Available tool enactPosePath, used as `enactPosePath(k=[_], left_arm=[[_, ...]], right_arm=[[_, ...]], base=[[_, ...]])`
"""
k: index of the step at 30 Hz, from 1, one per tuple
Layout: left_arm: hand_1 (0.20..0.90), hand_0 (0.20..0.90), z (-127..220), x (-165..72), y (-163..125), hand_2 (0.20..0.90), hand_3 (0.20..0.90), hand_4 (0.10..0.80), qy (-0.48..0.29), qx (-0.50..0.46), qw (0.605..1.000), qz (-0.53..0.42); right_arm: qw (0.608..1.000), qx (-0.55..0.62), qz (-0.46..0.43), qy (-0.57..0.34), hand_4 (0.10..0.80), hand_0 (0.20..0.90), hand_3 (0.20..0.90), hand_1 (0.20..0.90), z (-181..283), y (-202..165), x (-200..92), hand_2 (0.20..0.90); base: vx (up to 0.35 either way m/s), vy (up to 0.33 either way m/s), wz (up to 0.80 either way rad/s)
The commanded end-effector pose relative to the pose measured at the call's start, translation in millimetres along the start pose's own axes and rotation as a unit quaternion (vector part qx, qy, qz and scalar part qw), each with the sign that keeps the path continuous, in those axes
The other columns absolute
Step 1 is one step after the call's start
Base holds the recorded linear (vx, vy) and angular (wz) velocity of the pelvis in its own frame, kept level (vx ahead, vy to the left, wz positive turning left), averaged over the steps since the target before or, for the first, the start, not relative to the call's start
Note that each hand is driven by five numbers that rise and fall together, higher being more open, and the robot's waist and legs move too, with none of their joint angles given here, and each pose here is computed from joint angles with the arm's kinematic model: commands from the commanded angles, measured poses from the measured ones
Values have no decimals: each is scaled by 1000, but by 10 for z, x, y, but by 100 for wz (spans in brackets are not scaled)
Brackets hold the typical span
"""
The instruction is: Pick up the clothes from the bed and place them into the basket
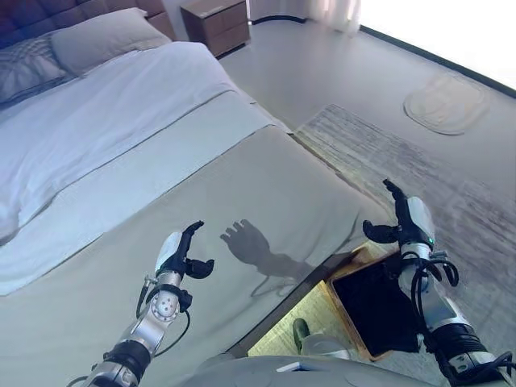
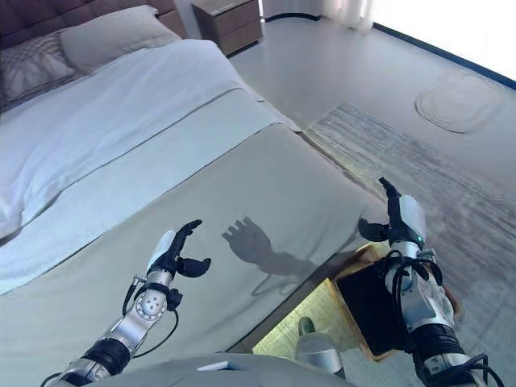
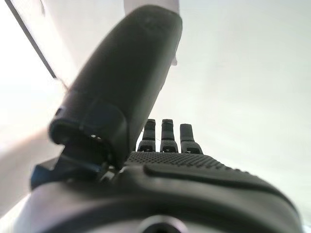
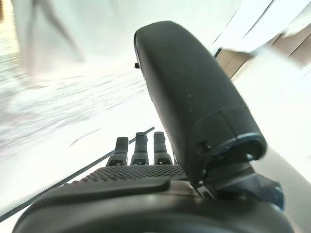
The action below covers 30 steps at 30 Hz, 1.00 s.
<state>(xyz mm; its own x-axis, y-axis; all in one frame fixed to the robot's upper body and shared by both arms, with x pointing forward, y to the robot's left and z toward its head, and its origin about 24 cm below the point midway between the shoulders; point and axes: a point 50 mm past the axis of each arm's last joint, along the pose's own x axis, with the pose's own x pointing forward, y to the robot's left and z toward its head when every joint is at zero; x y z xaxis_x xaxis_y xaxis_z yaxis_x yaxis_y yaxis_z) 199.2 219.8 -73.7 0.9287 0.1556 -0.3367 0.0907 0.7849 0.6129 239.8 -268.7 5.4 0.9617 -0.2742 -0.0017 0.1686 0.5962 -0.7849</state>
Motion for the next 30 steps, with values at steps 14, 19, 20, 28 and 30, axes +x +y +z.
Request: enactPosePath(k=[14,19,20,28,30], left_arm=[[900,900,-54,-19,365,900,900,800,-7,-21,999,34],[900,900,-35,-14,356,900,900,800,-21,-13,1000,12],[900,900,-10,-9,358,900,900,800,-29,-6,1000,8],[900,900,60,-2,417,900,900,800,-87,174,980,25],[900,900,48,8,416,900,900,800,-87,192,977,21]], right_arm=[[989,27,64,-129,800,900,900,900,463,255,-182,900],[981,-92,36,-168,800,900,900,900,444,234,-189,900],[979,-112,32,-166,800,900,900,900,419,225,-178,900],[969,-181,48,-159,800,900,900,900,266,258,-198,900],[967,-189,67,-157,800,900,900,900,212,298,-237,900]], base=[[21,9,22],[9,2,12],[-4,1,9],[-2,6,5],[0,0,0]])
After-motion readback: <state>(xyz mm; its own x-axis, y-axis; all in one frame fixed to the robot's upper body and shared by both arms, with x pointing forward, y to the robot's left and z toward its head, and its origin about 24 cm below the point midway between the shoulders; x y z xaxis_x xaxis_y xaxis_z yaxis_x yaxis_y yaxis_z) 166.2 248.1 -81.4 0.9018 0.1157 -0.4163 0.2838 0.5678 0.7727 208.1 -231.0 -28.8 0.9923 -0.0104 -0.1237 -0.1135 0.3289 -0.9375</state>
